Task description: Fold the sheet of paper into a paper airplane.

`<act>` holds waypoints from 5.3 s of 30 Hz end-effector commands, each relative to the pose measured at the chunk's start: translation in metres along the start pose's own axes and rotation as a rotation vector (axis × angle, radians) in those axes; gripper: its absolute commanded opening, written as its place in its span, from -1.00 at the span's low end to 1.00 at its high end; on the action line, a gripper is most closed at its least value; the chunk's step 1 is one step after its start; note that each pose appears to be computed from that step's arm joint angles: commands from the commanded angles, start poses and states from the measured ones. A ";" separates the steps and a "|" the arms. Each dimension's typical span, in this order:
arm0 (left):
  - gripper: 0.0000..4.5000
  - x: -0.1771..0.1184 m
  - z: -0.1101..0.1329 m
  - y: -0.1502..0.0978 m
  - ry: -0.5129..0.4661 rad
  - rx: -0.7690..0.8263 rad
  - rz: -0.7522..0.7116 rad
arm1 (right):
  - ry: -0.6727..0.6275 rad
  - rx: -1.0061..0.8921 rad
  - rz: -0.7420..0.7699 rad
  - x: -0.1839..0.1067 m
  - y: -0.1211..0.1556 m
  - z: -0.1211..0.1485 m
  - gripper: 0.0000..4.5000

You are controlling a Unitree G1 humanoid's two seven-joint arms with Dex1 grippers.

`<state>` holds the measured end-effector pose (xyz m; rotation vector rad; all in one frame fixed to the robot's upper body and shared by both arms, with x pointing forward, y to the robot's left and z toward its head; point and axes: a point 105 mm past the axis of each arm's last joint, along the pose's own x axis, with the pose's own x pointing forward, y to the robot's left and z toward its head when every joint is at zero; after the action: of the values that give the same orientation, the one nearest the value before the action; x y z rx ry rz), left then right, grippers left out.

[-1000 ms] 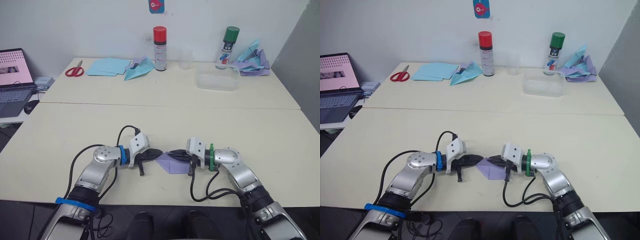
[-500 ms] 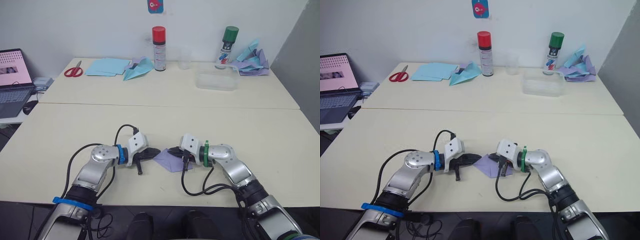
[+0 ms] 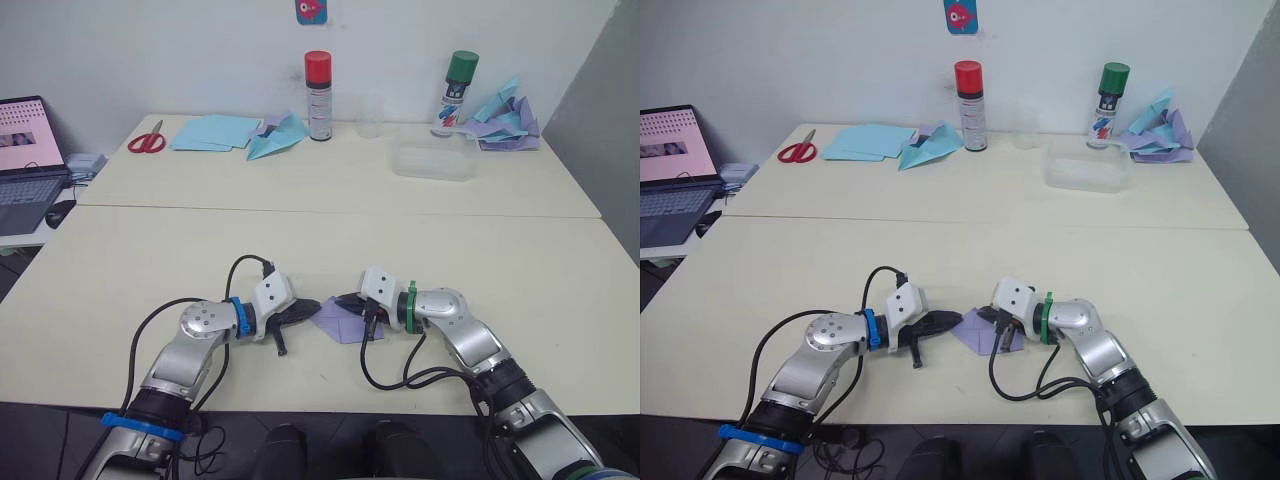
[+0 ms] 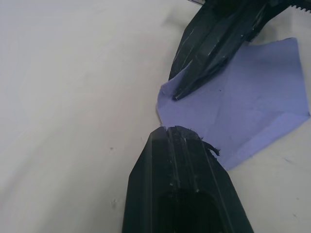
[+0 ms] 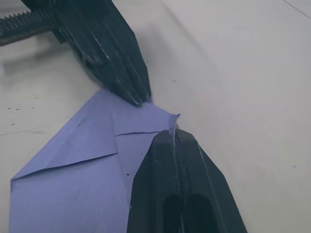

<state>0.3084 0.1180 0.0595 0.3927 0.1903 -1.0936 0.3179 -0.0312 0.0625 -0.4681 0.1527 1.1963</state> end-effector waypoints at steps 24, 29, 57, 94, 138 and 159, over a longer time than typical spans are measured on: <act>-1.00 0.010 -0.039 -0.022 0.106 -0.056 -0.075 | -0.208 0.108 -0.002 -0.015 0.024 0.046 -0.27; -1.00 0.010 -0.039 -0.024 0.108 -0.049 -0.081 | -0.043 0.142 -0.075 -0.005 0.025 0.010 -0.98; -1.00 0.012 -0.026 -0.021 0.066 -0.043 -0.109 | -0.003 0.077 -0.099 -0.048 0.017 0.017 -0.98; -1.00 -0.032 0.003 -0.017 -0.038 -0.294 0.087 | 0.171 0.092 -0.066 -0.036 0.019 -0.023 -0.98; -1.00 -0.007 -0.031 -0.022 0.150 -0.198 -0.015 | -0.016 0.439 0.010 -0.038 0.002 0.000 -0.25; -1.00 -0.108 0.057 0.019 -0.029 -0.194 0.048 | -0.354 0.053 -0.060 -0.052 -0.037 0.090 -0.99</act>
<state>0.2806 0.1945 0.1385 0.2109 0.2993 -0.9990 0.3209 -0.0456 0.1549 -0.1348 -0.0054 1.1959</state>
